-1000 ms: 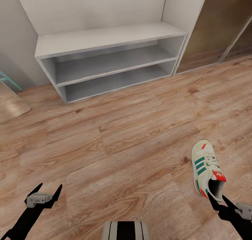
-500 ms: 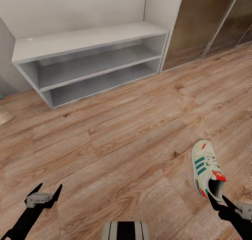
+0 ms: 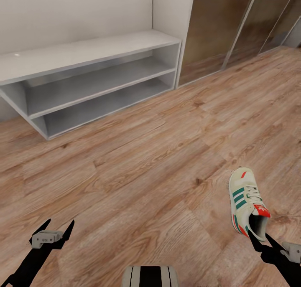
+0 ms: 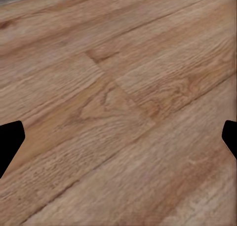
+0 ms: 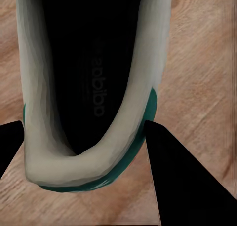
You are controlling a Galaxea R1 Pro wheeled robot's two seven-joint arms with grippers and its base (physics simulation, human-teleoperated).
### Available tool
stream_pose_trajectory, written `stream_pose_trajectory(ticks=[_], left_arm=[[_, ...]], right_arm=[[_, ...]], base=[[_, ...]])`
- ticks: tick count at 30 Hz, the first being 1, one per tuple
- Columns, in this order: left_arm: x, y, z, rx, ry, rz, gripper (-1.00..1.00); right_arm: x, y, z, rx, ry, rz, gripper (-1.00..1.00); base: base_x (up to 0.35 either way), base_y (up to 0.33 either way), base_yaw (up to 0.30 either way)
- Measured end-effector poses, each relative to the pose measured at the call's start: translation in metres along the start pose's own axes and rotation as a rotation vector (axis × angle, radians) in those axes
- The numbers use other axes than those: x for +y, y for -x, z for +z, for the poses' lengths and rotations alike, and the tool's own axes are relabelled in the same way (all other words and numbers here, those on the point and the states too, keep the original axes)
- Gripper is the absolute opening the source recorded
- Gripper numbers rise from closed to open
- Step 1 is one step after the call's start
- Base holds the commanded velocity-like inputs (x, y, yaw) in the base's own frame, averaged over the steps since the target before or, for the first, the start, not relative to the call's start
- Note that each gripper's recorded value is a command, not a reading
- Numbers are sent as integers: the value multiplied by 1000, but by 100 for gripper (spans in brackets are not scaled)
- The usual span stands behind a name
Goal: Pick up the two gym shoes and the two sandals from the corridor floor and place them onto the hallstand (shoe rack) in the corridor, making sure they are on the rack and not on the floor. Arrange them so the two gym shoes are next to each other and the two sandals are next to each other.
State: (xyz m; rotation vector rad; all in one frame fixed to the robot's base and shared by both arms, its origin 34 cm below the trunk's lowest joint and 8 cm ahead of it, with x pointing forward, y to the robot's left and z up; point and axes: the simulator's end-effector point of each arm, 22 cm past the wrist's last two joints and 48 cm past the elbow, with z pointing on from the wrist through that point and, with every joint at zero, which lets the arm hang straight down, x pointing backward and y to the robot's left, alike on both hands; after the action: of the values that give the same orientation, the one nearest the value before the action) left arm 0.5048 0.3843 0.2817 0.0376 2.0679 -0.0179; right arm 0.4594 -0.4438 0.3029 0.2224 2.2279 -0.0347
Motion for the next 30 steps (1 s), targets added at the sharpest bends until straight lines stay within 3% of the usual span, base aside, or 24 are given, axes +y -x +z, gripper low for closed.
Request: stream_pose_trajectory(ticks=[30], left_arm=[[1,19,-1,-42,3,1,100]], right_arm=[[4,15,-4,-41,6,9,-100]], base=[[0,0,-166]])
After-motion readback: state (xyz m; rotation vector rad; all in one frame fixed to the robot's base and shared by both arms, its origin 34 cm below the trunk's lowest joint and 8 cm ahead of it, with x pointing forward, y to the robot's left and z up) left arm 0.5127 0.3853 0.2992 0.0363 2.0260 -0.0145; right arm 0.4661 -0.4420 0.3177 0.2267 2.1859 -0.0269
